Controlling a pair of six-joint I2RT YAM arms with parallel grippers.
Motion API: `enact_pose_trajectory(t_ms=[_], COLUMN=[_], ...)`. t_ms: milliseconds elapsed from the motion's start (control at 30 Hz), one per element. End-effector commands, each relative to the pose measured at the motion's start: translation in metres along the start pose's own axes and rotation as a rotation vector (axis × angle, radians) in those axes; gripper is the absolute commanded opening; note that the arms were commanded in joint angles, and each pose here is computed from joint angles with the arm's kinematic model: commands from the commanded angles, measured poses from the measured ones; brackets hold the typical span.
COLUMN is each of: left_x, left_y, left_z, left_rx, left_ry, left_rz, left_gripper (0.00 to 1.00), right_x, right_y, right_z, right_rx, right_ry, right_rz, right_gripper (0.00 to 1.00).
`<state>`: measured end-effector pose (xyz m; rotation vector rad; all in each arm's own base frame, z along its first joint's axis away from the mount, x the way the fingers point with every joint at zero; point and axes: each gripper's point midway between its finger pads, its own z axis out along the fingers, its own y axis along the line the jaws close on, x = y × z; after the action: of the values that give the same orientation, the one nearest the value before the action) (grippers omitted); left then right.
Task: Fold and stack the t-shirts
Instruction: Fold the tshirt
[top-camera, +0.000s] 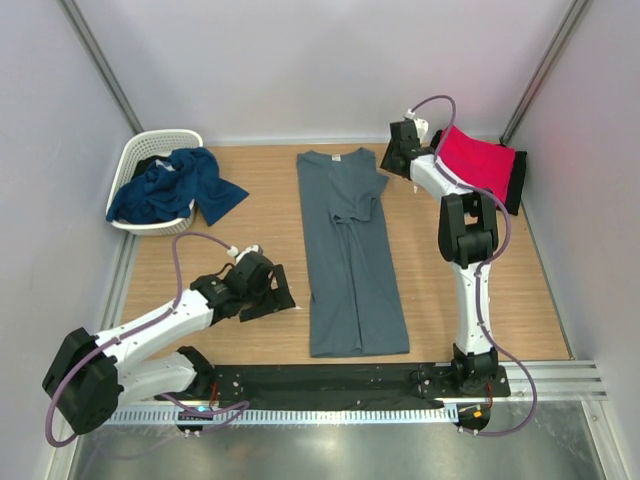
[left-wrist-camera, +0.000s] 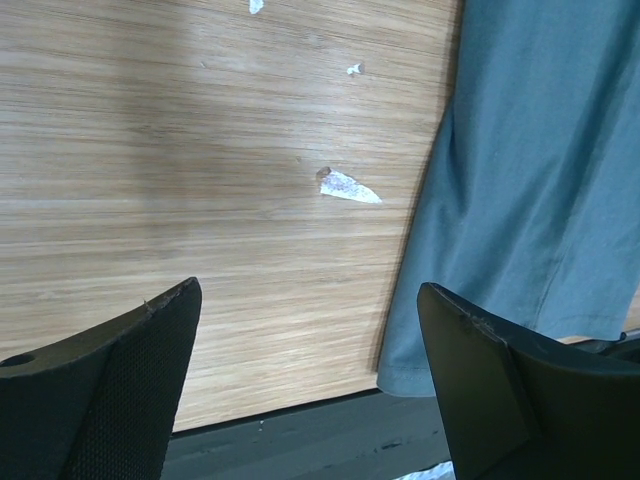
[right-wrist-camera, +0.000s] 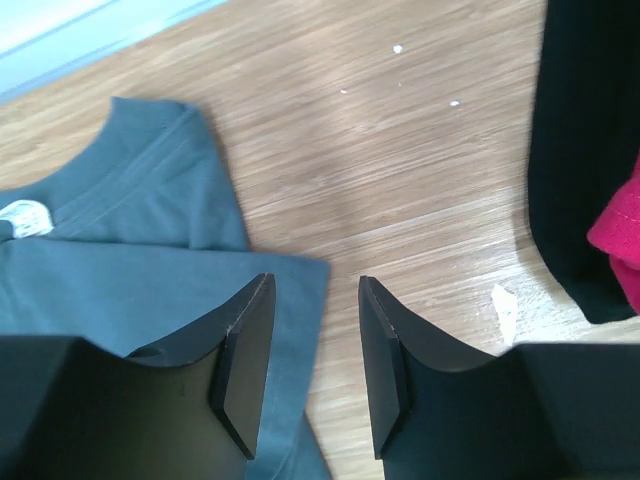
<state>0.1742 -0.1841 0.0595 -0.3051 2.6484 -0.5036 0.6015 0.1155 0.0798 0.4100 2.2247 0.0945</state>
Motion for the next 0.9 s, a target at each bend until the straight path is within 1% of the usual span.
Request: enact_pose_trajectory(t_ms=[0, 100, 300, 433, 600, 733, 767, 800, 867], left_x=[-0.005, -0.007, -0.008, -0.005, -0.004, -0.005, -0.005, -0.005, -0.005], left_y=[0.002, 0.001, 0.002, 0.004, 0.009, 0.012, 0.013, 0.013, 0.014], left_z=[-0.002, -0.001, -0.001, -0.001, -0.002, -0.005, -0.005, -0.006, -0.006], left_rx=[-0.029, -0.045, -0.069, -0.076, -0.094, -0.108, -0.111, -0.112, -0.116], left_ry=[-0.019, -0.012, 0.001, 0.009, 0.012, 0.007, 0.007, 0.006, 0.006], left_rz=[0.011, 0.025, 0.035, 0.037, 0.038, 0.041, 0.046, 0.043, 0.042], left_gripper=[0.90, 0.91, 0.91, 0.91, 0.92, 0.92, 0.92, 0.92, 0.92], right_x=[0.007, 0.018, 0.022, 0.022, 0.039, 0.046, 0.046, 0.047, 0.046], right_y=[0.010, 0.007, 0.004, -0.002, -0.006, -0.008, -0.008, -0.009, -0.010], right_z=[0.006, 0.016, 0.027, 0.031, 0.041, 0.047, 0.047, 0.048, 0.048], right_rx=[0.015, 0.029, 0.046, 0.074, 0.083, 0.091, 0.092, 0.097, 0.104], right_ry=[0.002, 0.023, 0.028, 0.027, 0.056, 0.067, 0.066, 0.065, 0.062], right_rz=[-0.047, -0.056, -0.089, -0.115, -0.120, -0.112, -0.111, -0.108, -0.104], right_gripper=[0.45, 0.45, 0.45, 0.42, 0.39, 0.32, 0.29, 0.24, 0.20])
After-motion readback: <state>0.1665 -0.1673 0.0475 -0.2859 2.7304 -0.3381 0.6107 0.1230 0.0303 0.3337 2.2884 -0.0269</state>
